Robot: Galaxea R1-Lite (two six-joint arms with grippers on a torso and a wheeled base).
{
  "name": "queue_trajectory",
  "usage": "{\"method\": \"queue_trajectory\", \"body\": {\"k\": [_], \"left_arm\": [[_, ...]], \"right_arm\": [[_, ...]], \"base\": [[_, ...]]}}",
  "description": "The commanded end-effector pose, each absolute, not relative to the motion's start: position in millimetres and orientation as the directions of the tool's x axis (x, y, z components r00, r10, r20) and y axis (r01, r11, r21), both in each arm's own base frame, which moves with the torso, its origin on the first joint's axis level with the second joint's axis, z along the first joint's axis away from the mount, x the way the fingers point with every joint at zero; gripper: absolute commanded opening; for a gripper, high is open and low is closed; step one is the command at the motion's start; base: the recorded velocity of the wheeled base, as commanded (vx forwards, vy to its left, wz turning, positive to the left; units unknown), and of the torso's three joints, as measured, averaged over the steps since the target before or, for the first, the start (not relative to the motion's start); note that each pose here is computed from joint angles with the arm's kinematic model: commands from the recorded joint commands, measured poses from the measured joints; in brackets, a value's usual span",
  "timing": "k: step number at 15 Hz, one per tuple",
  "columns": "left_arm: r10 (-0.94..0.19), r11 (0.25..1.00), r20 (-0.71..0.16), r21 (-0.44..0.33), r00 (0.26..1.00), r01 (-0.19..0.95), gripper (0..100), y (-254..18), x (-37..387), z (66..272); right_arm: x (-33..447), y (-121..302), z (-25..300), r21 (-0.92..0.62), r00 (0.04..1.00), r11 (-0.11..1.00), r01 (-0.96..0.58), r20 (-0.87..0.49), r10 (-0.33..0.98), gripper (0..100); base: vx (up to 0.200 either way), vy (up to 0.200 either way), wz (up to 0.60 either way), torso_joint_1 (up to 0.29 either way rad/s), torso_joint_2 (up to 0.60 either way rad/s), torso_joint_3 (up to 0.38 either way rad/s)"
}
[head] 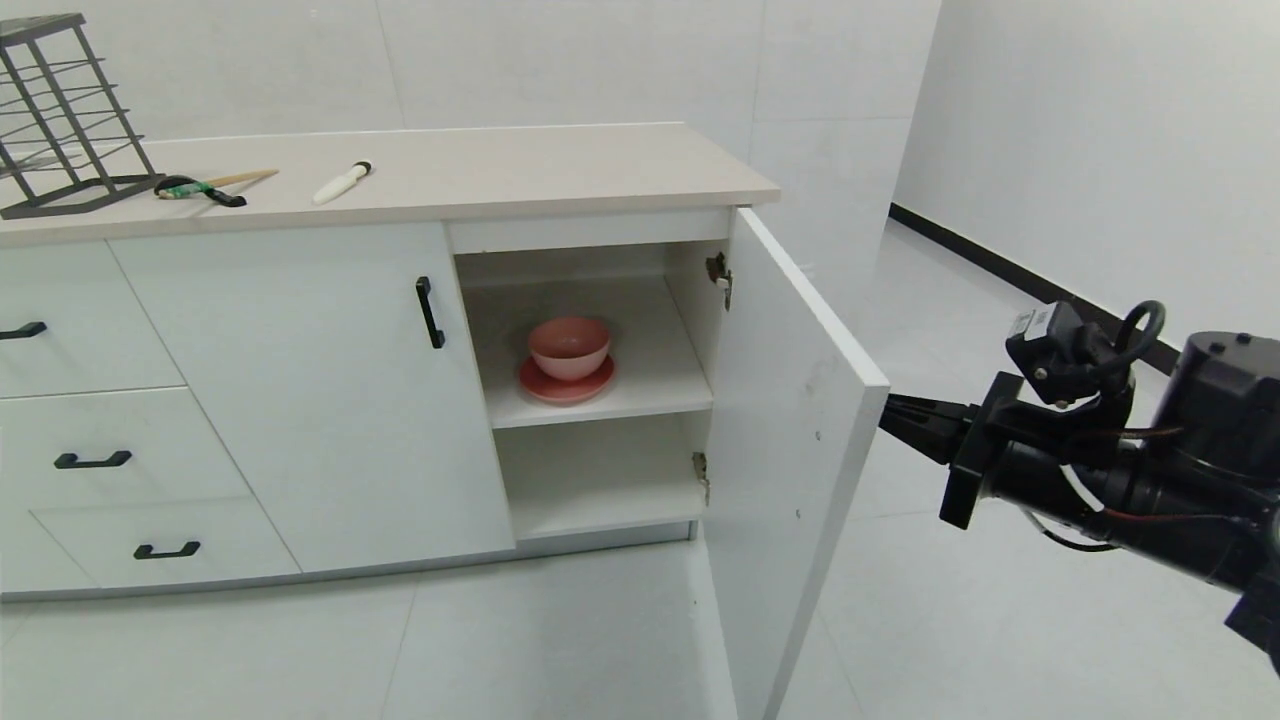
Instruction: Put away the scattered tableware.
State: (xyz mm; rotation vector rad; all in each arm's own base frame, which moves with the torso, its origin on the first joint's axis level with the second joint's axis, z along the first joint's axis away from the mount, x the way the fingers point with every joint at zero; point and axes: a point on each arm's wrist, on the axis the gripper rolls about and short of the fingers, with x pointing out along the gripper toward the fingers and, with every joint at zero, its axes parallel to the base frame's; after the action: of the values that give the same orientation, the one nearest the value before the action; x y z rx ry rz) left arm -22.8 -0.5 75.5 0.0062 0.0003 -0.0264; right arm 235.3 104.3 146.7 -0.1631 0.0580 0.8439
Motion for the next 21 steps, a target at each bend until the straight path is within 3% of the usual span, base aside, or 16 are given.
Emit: {"method": "queue_trajectory", "body": {"k": [1, 21], "left_arm": [[-0.026, 1.0, 0.002, 0.006, 1.0, 0.026, 100, -1, -23, 76], [-0.025, 1.0, 0.0, 0.011, 1.0, 0.025, 100, 0, -23, 75]], "right_arm": [[241, 111, 142, -0.113, 0.649, 0.639, -0.76, -0.128, 0.75, 0], [288, 174, 135, -0.124, 0.575, 0.564, -0.817, -0.094, 0.812, 0]], "base": [[0.0, 0.0, 0.0, 0.0, 0.0, 0.0], [0.0, 0.0, 0.0, 0.0, 0.0, 0.0]]}}
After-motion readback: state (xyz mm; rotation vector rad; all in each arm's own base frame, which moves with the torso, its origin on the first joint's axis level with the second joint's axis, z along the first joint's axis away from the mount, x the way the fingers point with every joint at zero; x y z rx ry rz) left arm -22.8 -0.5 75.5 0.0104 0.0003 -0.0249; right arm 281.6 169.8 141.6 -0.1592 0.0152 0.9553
